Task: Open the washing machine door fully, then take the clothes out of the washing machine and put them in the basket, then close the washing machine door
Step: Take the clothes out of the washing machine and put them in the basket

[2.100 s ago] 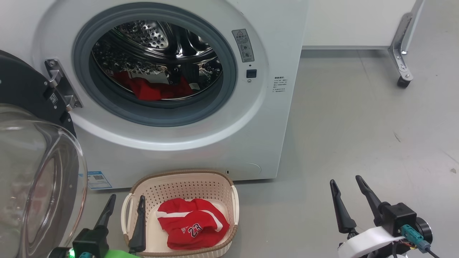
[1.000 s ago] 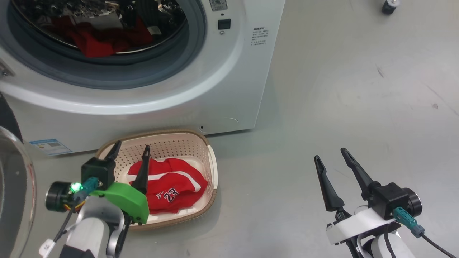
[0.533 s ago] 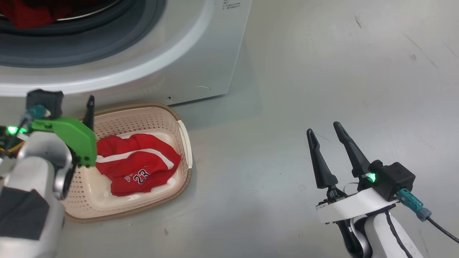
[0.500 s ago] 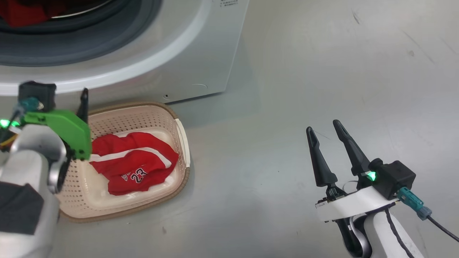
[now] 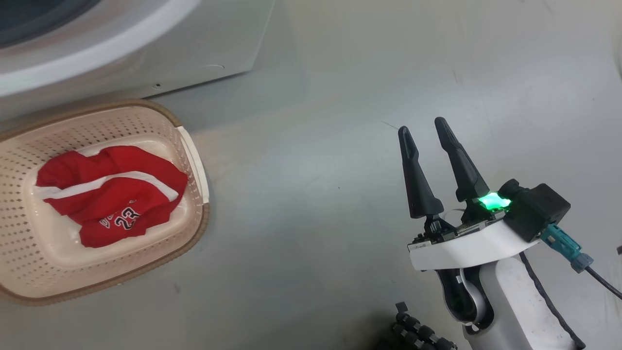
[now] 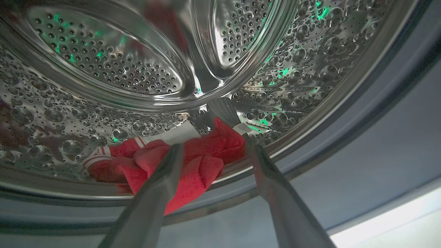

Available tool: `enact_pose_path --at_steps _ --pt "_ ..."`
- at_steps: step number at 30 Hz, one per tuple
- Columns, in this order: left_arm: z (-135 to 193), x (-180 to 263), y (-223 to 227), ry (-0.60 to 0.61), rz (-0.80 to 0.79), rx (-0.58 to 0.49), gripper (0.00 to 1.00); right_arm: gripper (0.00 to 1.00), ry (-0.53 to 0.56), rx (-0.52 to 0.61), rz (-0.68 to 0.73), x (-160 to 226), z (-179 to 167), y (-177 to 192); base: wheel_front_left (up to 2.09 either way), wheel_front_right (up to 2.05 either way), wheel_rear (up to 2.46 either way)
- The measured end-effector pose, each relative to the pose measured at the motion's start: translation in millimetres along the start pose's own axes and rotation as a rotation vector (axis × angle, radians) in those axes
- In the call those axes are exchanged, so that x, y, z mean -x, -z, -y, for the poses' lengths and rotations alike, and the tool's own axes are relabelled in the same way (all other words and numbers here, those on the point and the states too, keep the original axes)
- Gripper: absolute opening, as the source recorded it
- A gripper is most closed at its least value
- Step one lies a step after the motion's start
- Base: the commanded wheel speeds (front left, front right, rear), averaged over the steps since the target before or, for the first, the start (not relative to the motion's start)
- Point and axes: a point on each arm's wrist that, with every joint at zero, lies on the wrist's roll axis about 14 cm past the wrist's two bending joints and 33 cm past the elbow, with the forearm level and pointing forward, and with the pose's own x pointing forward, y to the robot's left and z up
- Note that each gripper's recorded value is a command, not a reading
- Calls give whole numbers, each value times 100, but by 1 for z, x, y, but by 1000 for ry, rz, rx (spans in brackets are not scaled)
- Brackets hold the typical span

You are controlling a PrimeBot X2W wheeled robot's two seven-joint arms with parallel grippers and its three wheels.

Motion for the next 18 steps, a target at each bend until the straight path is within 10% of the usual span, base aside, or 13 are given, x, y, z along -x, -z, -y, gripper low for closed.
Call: enact_pose_path --at_steps 18 --pt "-39 -84 64 -50 -158 -37 100 100 69 11 -48 -25 26 20 0 0 0"
